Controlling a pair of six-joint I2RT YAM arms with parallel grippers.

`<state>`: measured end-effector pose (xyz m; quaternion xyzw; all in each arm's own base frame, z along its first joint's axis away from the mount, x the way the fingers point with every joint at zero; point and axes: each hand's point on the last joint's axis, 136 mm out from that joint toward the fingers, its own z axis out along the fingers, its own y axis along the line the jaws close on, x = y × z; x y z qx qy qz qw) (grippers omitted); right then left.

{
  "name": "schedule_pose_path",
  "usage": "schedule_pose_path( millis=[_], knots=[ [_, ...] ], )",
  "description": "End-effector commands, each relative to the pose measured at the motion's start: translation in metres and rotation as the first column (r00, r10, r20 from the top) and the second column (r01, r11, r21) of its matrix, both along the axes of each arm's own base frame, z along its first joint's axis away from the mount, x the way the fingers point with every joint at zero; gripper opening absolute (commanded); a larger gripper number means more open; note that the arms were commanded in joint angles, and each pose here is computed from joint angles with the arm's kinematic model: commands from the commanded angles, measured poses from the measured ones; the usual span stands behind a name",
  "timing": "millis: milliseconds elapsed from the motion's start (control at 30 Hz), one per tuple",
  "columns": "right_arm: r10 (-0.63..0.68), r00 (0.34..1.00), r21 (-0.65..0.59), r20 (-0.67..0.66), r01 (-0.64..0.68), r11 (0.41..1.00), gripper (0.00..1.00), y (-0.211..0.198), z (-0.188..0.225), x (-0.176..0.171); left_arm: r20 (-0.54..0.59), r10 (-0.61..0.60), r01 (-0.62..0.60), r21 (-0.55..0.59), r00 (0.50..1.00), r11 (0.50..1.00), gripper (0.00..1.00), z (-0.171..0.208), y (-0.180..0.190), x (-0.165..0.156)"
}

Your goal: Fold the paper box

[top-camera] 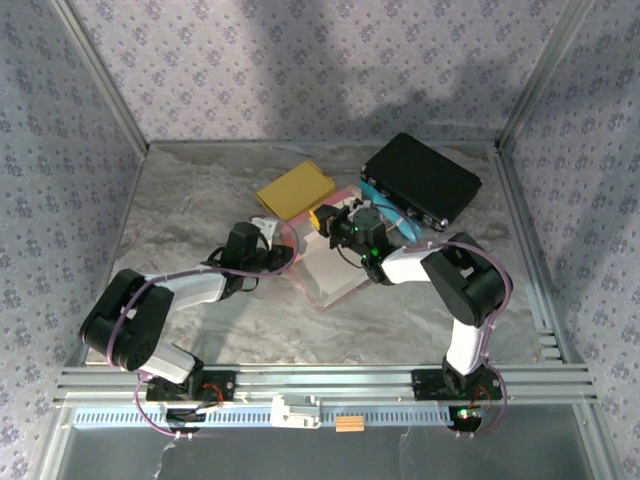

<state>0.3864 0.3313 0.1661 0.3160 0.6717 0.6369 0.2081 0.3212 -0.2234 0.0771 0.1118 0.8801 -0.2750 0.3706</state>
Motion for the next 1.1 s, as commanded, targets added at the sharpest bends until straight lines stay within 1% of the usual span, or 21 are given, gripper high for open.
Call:
schedule_pose_path(
  millis=[0, 167, 433, 567, 800, 1067],
  knots=[
    [-0.02, 0.998, 0.03, 0.057, 0.018, 0.999, 0.0, 0.004, 0.011, -0.009, 0.027, 0.054, -0.053, -0.035, 0.998, 0.998, 0.35, 0.007, -0.003, 0.008],
    [-0.047, 0.998, 0.065, 0.046, 0.044, 0.997, 0.0, 0.007, 0.003, -0.011, 0.018, 0.1, -0.1, -0.017, 0.995, 0.995, 0.35, 0.002, -0.002, 0.013],
    [-0.115, 0.993, 0.072, 0.002, 0.114, 0.991, 0.0, 0.0, -0.005, -0.004, 0.025, 0.159, -0.158, -0.026, 0.987, 0.987, 0.34, 0.005, -0.007, 0.019],
    [-0.135, 0.991, 0.082, -0.018, 0.136, 0.987, 0.0, 0.0, -0.006, -0.002, 0.022, 0.191, -0.19, -0.036, 0.981, 0.981, 0.32, 0.005, -0.007, 0.024],
    [-0.201, 0.975, 0.055, -0.094, 0.207, 0.977, 0.0, -0.007, -0.017, -0.005, 0.034, 0.226, -0.225, -0.031, 0.974, 0.974, 0.25, 0.008, -0.012, 0.03],
    [-0.213, 0.964, 0.026, -0.158, 0.219, 0.975, 0.0, 0.0, -0.023, -0.01, 0.042, 0.257, -0.257, -0.002, 0.966, 0.966, 0.22, 0.01, -0.017, 0.038]
  ],
)
